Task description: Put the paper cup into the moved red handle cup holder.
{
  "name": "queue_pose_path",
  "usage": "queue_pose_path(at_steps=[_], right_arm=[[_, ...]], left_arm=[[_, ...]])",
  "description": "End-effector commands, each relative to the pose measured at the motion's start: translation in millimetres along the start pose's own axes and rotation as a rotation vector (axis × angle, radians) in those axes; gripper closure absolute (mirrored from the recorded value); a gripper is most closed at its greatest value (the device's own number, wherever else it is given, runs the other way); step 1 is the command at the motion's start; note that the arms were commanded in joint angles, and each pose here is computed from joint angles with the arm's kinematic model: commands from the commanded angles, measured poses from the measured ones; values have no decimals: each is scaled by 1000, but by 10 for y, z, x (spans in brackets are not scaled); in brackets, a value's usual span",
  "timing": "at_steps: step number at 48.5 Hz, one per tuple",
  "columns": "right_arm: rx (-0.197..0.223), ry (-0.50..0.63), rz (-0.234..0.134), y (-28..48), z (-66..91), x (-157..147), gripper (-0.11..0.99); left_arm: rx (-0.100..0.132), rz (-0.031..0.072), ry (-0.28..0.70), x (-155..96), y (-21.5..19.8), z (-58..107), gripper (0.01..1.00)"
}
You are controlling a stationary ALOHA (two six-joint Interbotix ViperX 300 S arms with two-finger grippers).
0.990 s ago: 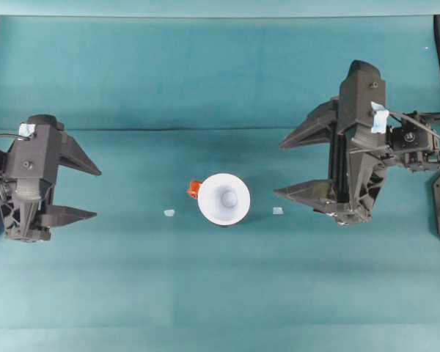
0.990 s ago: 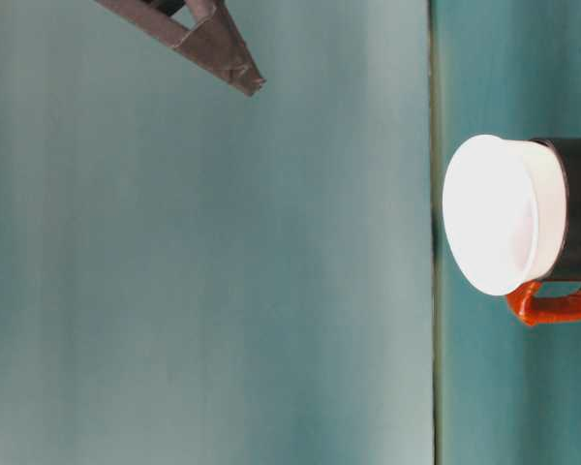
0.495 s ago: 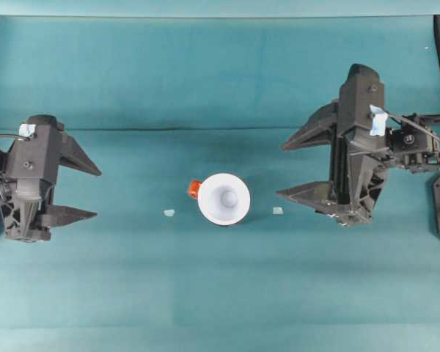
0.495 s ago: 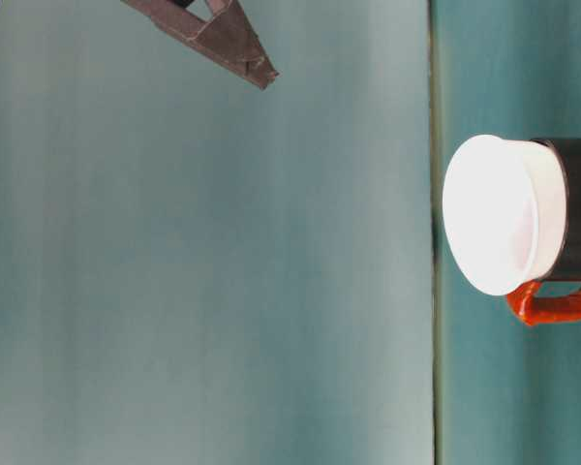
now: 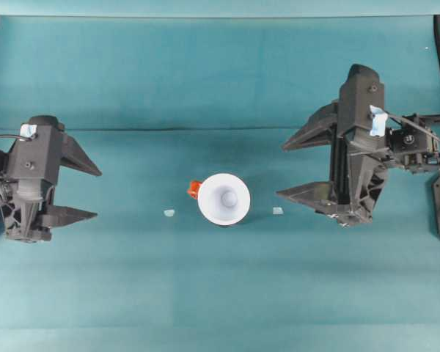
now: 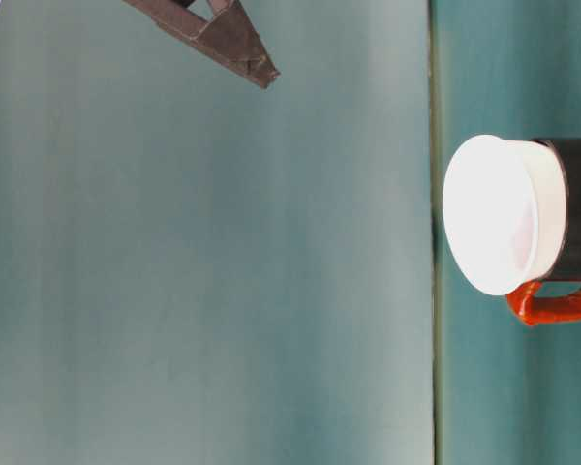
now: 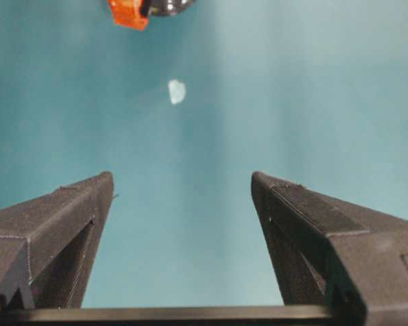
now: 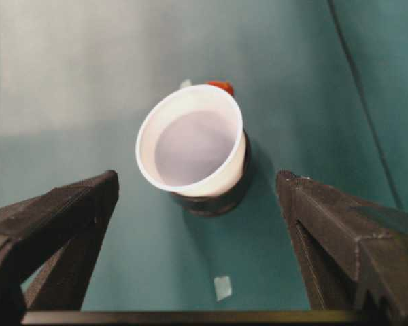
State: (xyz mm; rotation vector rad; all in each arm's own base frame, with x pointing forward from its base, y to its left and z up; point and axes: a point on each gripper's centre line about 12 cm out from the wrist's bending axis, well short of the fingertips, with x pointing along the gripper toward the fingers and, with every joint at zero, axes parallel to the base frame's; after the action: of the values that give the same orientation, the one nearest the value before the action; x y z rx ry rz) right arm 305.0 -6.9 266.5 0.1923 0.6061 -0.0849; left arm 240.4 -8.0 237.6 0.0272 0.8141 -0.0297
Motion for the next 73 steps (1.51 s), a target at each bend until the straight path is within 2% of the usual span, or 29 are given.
queue_pose_path(at_steps=[1,73], right_arm=[[-4,-30,5,8,65,-48,17],[1,-22,-1,-18,27,-37,17]], left_arm=[[1,0,-22,-23,-2,56,122],[-2,-1,-3,50,-3,61,122]])
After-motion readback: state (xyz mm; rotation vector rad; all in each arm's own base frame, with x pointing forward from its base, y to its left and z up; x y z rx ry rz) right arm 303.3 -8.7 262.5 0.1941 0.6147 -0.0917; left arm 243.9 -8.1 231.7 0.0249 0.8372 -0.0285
